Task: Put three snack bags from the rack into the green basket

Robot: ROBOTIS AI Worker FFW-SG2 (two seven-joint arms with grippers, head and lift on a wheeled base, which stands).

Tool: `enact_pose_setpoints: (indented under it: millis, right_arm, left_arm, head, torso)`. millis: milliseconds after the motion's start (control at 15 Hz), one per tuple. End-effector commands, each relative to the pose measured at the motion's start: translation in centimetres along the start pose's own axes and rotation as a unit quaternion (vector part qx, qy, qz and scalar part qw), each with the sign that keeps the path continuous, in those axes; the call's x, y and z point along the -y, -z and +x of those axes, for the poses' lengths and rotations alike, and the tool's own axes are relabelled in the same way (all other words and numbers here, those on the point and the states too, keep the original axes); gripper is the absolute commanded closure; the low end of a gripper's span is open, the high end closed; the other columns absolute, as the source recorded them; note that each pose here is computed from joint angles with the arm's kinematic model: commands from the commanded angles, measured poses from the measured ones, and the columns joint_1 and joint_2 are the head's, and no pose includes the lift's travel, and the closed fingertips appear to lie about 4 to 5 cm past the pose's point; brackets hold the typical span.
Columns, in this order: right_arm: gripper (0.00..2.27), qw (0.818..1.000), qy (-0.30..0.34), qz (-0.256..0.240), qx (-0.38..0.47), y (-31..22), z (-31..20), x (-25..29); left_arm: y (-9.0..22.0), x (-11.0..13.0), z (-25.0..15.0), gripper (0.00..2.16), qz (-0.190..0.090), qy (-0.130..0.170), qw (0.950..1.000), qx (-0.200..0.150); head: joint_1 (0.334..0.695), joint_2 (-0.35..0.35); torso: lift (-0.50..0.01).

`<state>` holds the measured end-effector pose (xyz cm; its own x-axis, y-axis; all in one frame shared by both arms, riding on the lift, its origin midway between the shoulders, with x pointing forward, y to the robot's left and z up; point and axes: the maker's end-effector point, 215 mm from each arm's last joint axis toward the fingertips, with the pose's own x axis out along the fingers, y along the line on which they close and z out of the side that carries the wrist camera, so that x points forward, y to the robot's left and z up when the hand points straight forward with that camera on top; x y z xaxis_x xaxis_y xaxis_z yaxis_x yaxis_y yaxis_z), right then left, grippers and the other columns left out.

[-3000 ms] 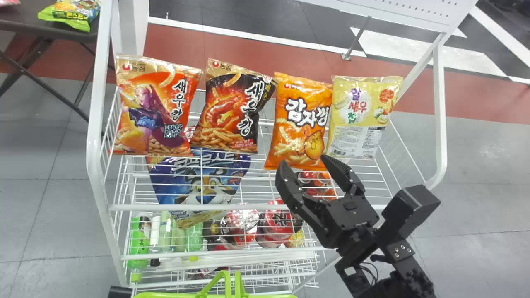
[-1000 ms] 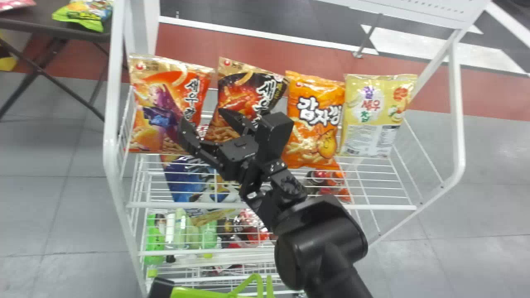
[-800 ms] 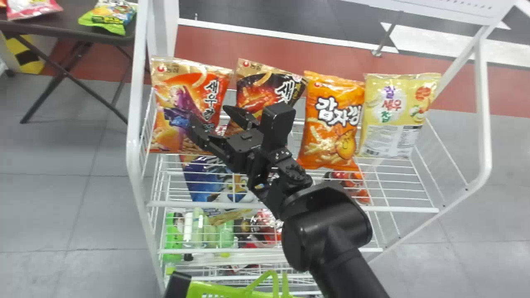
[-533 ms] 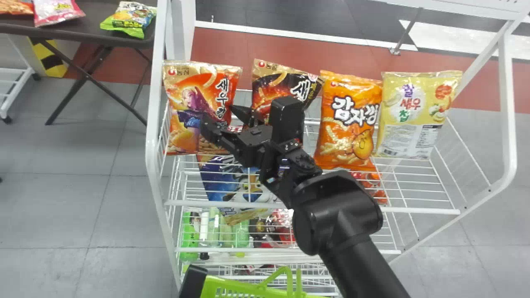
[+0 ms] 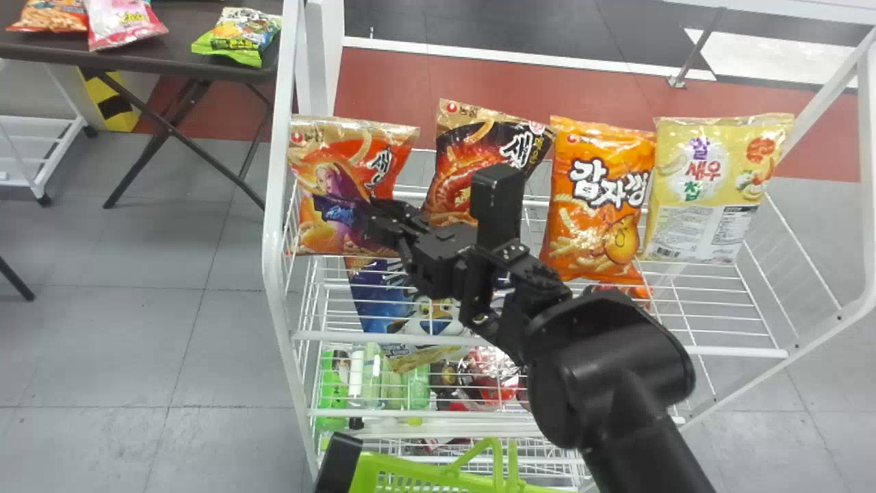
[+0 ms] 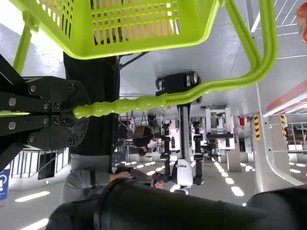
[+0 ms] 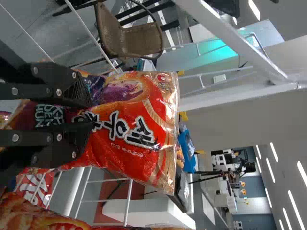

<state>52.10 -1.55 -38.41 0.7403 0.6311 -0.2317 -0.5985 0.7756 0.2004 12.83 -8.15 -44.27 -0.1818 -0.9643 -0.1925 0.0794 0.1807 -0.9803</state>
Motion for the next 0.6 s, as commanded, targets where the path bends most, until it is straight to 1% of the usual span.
enact_pose_setpoints:
  millis: [0,133,267,333,400,467,533]
  right_arm:
    - [2.05,1.0,0.003,-0.002,0.005,-0.6,-3.1,-0.6]
    - [2.05,1.0,0.016,0.005,0.019,-2.0,-7.0,0.0]
    - [2.05,0.999,0.027,-0.004,0.018,-3.2,-10.9,0.4]
    - [2.05,0.999,0.039,-0.004,0.001,-3.1,-12.9,0.9]
    - [2.05,0.999,0.051,0.0,-0.012,-3.0,-15.2,1.6]
    - [2.05,0.998,0.055,0.016,-0.03,-2.4,-17.6,2.2]
    - [2.05,0.996,0.058,0.043,-0.042,-2.1,-20.7,3.0]
  left_arm:
    - [0.2,0.1,0.1,1.47,-0.002,0.002,1.0,0.001]
    - [0.6,-0.1,0.2,1.47,-0.007,0.002,1.0,0.0]
    - [0.5,-0.2,0.1,1.47,-0.007,-0.002,1.0,0.0]
    - [0.5,-0.4,0.0,1.46,-0.008,-0.005,1.0,0.002]
    - [0.2,-0.5,-0.3,1.47,-0.007,-0.006,0.9999,0.006]
    - [0.1,-0.5,-0.5,1.47,-0.007,-0.006,0.9999,0.009]
    - [-0.1,-0.6,-0.9,1.47,-0.01,-0.005,0.9998,0.015]
  head:
    - [0.695,-0.173]
    - [0.695,-0.194]
    - [0.695,-0.237]
    - [0.695,-0.265]
    - [0.695,-0.322]
    - [0.695,-0.347]
    - [0.695,-0.35]
  torso:
    - [0.0]
    - [0.0]
    - [0.0]
    - [0.0]
    - [0.0]
    - [0.0]
    - [0.0]
